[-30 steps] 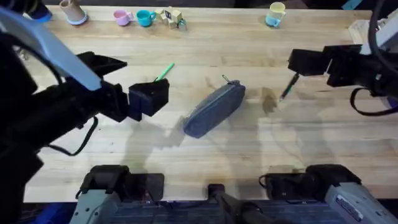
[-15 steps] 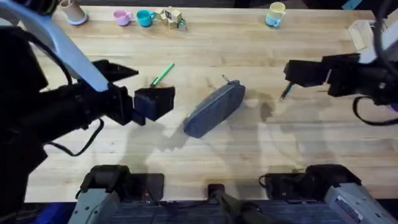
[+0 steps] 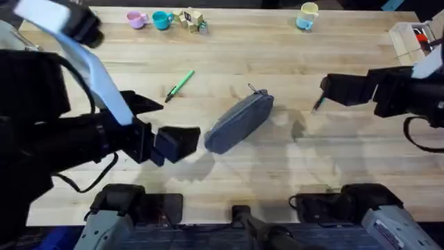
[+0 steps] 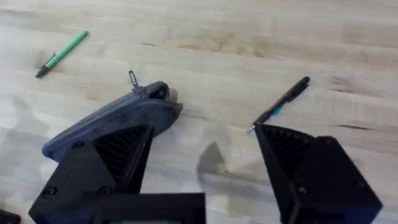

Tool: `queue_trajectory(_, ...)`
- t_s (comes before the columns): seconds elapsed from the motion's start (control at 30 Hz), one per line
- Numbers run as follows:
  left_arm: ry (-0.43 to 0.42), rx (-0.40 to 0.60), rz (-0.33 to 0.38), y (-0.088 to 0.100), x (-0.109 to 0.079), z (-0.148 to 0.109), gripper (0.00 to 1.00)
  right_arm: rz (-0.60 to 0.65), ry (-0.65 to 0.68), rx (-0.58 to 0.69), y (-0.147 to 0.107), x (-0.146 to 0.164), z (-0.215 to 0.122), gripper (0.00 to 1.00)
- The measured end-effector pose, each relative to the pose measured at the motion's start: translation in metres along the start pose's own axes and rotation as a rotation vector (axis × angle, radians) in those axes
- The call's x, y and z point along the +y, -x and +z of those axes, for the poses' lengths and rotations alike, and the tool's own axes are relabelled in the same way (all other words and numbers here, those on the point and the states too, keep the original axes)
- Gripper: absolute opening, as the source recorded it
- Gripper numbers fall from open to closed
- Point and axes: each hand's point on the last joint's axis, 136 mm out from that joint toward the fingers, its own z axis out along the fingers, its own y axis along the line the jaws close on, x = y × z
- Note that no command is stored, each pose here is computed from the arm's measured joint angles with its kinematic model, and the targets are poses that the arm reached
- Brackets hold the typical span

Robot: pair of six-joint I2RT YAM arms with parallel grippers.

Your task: Unzip the bag, pick up the pens from the table one at a time and place them inside, then zip the bag closed.

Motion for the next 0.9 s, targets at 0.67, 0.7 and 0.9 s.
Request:
queue_trajectory(0.67, -0.041, 0.213, 0.061, -0.007, -0.010, 0.053, 0.995, 0.001, 0.001, 0.017, -0.004, 0.000, 0.000, 0.996)
queue_trajectory(0.7, -0.037, 0.226, 0.051, -0.008, -0.009, 0.056, 0.995, 0.001, 0.001, 0.017, -0.004, 0.000, 0.000, 0.996)
queue_trajectory(0.9, -0.023, 0.308, 0.062, -0.018, -0.014, 0.072, 0.995, 0.001, 0.001, 0.017, -0.004, 0.000, 0.000, 0.996)
